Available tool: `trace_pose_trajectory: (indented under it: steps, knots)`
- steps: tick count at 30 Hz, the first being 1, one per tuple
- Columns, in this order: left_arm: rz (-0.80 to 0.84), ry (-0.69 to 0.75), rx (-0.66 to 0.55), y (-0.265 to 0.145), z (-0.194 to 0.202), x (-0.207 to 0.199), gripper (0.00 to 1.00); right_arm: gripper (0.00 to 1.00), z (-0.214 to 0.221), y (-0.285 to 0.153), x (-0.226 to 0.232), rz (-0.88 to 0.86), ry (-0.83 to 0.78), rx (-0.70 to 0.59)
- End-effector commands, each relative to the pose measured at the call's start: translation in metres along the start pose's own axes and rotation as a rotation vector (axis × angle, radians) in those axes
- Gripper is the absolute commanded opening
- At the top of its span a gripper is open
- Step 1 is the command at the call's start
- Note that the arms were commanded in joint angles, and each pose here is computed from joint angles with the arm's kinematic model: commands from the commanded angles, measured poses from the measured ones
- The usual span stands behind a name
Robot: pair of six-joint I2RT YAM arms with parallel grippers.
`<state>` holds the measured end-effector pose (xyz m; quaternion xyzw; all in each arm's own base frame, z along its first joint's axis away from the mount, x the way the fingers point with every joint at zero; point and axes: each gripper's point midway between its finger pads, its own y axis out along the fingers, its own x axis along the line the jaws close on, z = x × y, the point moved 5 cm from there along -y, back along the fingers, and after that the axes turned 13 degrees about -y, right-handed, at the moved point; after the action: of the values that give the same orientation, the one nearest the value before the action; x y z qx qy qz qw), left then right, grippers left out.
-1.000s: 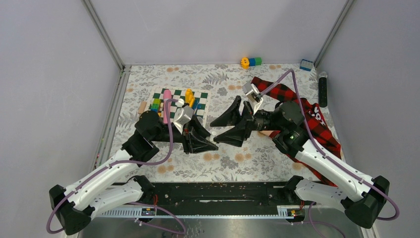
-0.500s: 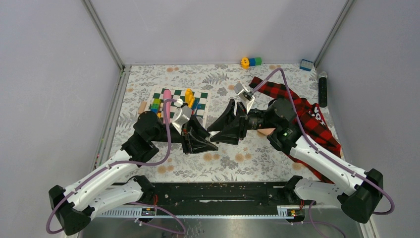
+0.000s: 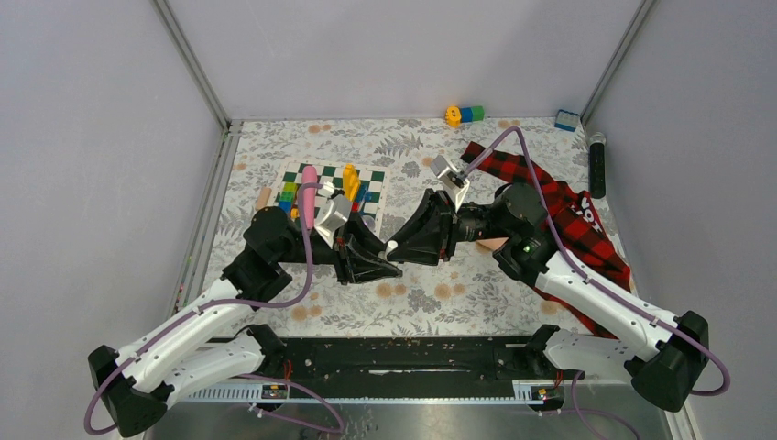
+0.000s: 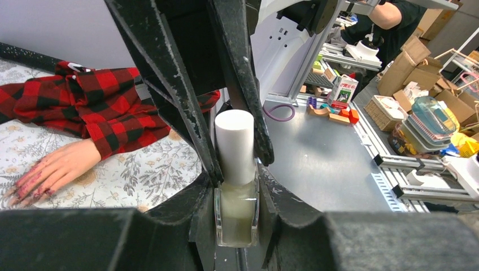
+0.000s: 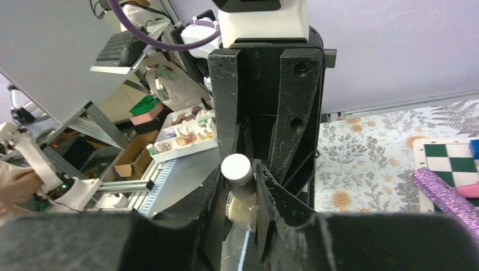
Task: Paint the nails
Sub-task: Screw the nail polish bottle.
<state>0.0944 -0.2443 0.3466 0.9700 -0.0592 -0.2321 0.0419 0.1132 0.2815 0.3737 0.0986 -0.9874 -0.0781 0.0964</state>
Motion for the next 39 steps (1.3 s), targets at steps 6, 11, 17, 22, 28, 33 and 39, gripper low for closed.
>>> trace_pose_trajectory:
  steps: [6, 11, 17, 22, 28, 33, 39]
  knots:
    - [-0.159, 0.082, -0.146, -0.008, -0.029, 0.011, 0.0, 0.06, 0.007, 0.007, 0.008, -0.023, -0.017, 0.078]
    - [-0.302, 0.082, -0.204, -0.017, -0.034, 0.028, 0.0, 0.03, 0.015, 0.01, -0.006, 0.073, 0.034, 0.11]
    - [-0.483, 0.091, -0.267, -0.032, -0.036, 0.046, 0.0, 0.0, 0.026, 0.017, -0.022, 0.146, 0.116, 0.117]
    - [-0.626, 0.082, -0.314, -0.044, -0.038, 0.062, 0.0, 0.0, 0.036, 0.024, -0.033, 0.203, 0.178, 0.124]
    - [-0.779, 0.074, -0.342, -0.058, -0.036, 0.08, 0.0, 0.0, 0.053, 0.031, -0.054, 0.365, 0.269, 0.169]
    - [-0.895, 0.073, -0.345, -0.068, -0.033, 0.093, 0.0, 0.0, 0.064, 0.035, -0.077, 0.534, 0.4, 0.14]
    - [-1.016, 0.077, -0.293, -0.076, -0.025, 0.111, 0.0, 0.0, 0.077, 0.048, -0.096, 0.696, 0.525, 0.164]
